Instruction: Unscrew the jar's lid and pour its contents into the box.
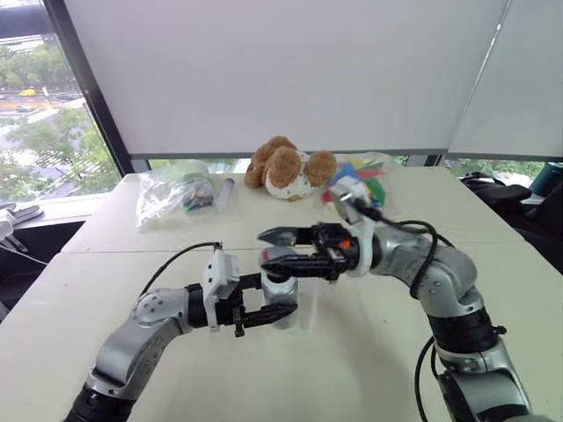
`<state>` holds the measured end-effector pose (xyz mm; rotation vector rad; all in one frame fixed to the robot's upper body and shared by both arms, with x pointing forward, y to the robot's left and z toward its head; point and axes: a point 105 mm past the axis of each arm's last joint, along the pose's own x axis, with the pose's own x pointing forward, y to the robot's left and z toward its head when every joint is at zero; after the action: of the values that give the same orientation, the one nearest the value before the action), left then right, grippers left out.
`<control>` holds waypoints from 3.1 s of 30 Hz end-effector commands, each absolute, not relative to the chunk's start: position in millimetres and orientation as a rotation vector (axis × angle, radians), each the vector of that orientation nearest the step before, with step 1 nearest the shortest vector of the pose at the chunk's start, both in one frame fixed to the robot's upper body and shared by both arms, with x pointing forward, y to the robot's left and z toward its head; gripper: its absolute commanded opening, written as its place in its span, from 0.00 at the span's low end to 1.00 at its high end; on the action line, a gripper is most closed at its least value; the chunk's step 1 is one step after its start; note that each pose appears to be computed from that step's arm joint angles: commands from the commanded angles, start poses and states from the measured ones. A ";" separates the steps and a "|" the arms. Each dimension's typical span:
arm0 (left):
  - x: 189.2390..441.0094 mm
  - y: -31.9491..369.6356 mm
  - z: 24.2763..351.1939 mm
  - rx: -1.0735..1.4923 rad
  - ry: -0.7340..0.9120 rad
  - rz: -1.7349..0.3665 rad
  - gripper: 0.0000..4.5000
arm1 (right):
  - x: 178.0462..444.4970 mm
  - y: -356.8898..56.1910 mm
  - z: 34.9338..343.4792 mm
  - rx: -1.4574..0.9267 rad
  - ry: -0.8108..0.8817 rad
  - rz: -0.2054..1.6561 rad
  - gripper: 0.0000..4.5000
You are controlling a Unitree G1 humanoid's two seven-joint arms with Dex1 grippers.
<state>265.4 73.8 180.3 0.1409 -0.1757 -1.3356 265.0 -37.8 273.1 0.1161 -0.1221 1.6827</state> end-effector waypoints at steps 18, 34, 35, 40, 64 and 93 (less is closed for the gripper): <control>264.8 121.3 206.4 0.168 -0.223 -1.281 0.47 | 316.8 -246.5 145.2 -0.216 0.013 0.832 0.51; 290.9 148.4 209.9 0.158 -0.184 -1.173 0.47 | 308.9 -346.7 118.3 -0.228 -0.096 0.338 0.99; 295.6 149.0 209.5 0.193 -0.187 -1.157 0.47 | 304.4 -344.4 126.1 -0.241 -0.119 0.362 0.99; 304.3 148.6 211.5 0.316 -0.253 -1.138 0.47 | 276.4 -292.5 155.6 -0.278 -0.204 0.611 0.99; 348.4 88.3 195.2 1.421 -0.817 -0.776 0.47 | 249.9 -186.0 156.4 -0.374 -0.230 1.020 0.99; 358.6 50.5 191.9 1.939 -1.593 -0.243 0.47 | 257.5 -167.8 154.3 -0.311 -0.224 1.001 0.99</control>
<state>359.4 49.3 169.8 2.0189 -1.6129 -0.2824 259.6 -173.1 143.7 -0.2925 -0.1766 0.9901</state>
